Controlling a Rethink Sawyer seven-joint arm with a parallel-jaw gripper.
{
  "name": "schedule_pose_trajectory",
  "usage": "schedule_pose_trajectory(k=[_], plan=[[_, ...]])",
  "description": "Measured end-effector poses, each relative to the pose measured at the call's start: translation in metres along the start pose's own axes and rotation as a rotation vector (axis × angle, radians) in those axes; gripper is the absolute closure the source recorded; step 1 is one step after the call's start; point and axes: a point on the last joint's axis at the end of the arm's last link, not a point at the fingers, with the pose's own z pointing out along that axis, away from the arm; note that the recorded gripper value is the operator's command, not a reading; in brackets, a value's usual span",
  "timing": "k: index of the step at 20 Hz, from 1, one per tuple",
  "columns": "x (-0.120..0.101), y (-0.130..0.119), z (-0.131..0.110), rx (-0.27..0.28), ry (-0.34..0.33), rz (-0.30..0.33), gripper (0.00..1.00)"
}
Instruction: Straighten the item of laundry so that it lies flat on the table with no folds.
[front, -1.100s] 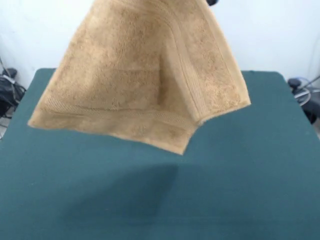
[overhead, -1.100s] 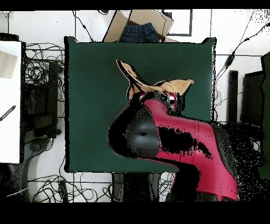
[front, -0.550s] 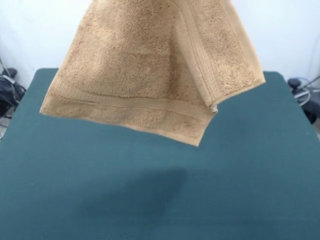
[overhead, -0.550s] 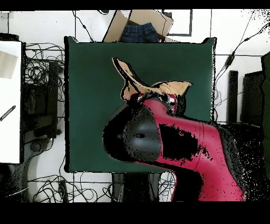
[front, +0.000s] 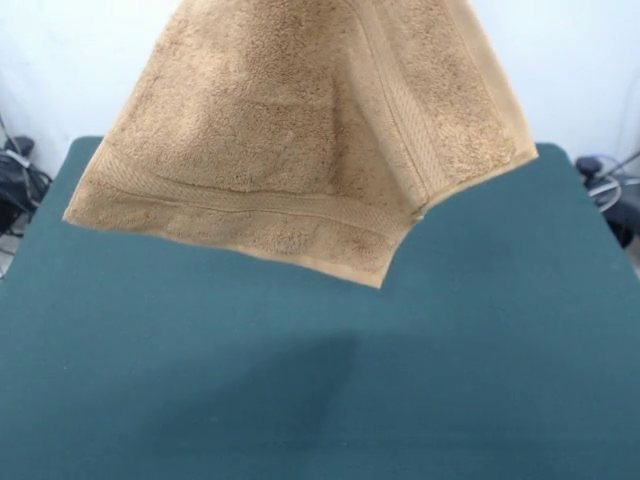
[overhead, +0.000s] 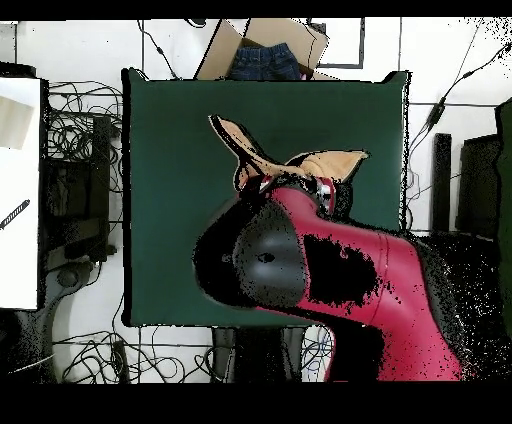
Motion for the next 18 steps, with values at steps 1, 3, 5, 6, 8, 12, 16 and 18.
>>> schedule_pose_trajectory(k=[1,3,5,6,8,12,16,18], plan=[[-0.001,0.000,0.000,-0.003,-0.001,0.004,1.00],[-0.001,-0.001,-0.001,-0.006,-0.001,0.011,1.00],[-0.002,-0.004,-0.001,-0.012,-0.002,0.024,1.00],[-0.002,-0.007,-0.001,-0.019,-0.005,0.040,1.00],[-0.003,-0.011,0.001,-0.030,-0.008,0.062,1.00],[-0.002,-0.026,0.009,-0.059,-0.021,0.126,1.00],[-0.002,-0.038,0.022,-0.083,-0.078,0.180,1.00],[-0.003,-0.042,0.028,-0.088,-0.114,0.197,1.00]])
